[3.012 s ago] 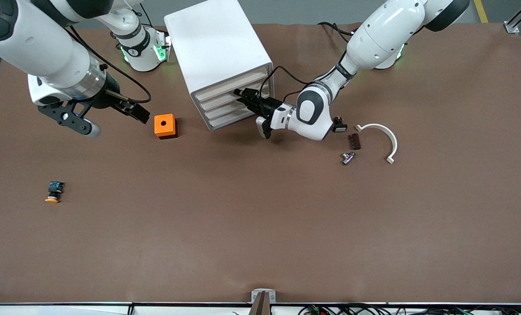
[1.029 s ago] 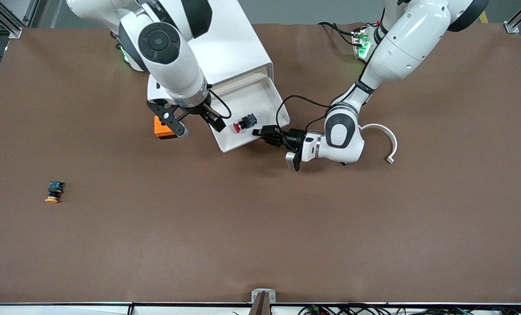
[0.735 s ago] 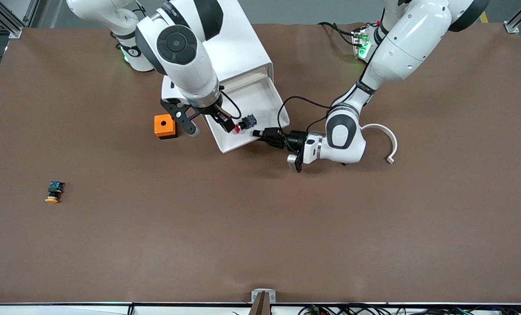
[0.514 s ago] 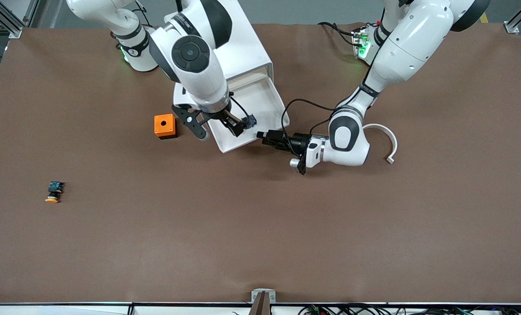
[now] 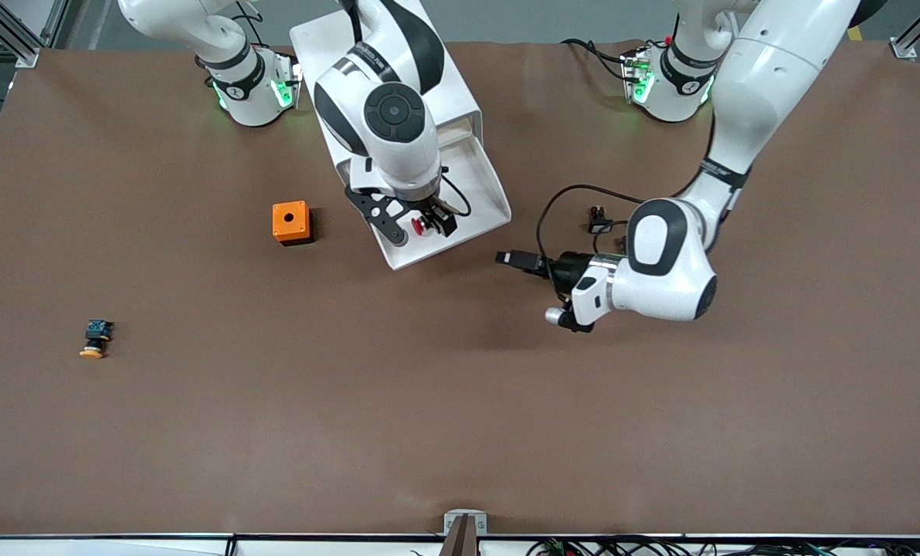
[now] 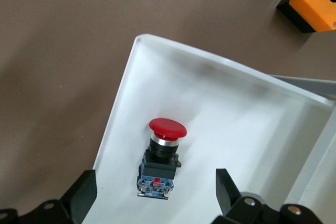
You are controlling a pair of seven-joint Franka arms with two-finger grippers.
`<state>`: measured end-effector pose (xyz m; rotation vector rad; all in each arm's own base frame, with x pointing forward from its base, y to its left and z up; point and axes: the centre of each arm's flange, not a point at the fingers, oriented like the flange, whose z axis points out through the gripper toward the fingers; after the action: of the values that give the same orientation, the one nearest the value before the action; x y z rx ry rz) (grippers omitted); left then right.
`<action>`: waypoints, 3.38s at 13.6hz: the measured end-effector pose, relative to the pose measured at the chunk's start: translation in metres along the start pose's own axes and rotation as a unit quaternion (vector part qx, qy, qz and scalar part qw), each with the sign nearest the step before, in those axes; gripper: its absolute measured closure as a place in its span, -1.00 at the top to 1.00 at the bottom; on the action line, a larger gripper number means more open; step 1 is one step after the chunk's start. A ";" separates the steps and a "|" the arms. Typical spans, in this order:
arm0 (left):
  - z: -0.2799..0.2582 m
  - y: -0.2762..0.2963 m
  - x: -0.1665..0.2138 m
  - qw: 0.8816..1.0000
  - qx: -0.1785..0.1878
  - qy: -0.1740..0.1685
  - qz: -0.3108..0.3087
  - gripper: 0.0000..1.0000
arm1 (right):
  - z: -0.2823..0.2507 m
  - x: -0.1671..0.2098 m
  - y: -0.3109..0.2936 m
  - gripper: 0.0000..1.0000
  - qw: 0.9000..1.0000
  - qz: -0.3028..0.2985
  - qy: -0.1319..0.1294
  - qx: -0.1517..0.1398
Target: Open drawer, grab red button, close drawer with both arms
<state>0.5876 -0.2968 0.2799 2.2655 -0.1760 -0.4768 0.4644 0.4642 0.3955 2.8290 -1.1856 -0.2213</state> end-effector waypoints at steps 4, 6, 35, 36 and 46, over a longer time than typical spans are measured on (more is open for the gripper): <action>-0.062 0.003 0.009 0.984 0.174 -0.003 0.035 1.00 | 0.015 0.000 0.000 1.00 1.000 0.008 0.000 -0.009; -0.077 0.011 0.011 0.976 0.217 0.007 0.009 1.00 | 0.017 0.000 -0.002 1.00 1.000 0.028 0.000 0.001; 0.037 0.102 0.002 0.877 0.322 0.244 -0.262 1.00 | -0.048 0.031 0.003 -0.19 0.996 0.068 -0.003 -0.056; 0.044 0.104 0.000 0.877 0.320 0.245 -0.262 1.00 | -0.073 0.052 0.012 -0.19 0.996 0.059 -0.007 -0.064; 0.151 0.107 -0.033 0.876 0.319 0.252 -0.258 1.00 | -0.157 0.333 0.148 -0.19 0.977 -0.201 -0.062 -0.036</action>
<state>0.5009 -0.4635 0.2757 3.0073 0.6473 -0.0605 0.6153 0.1237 0.5319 2.9959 -0.5912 -0.4557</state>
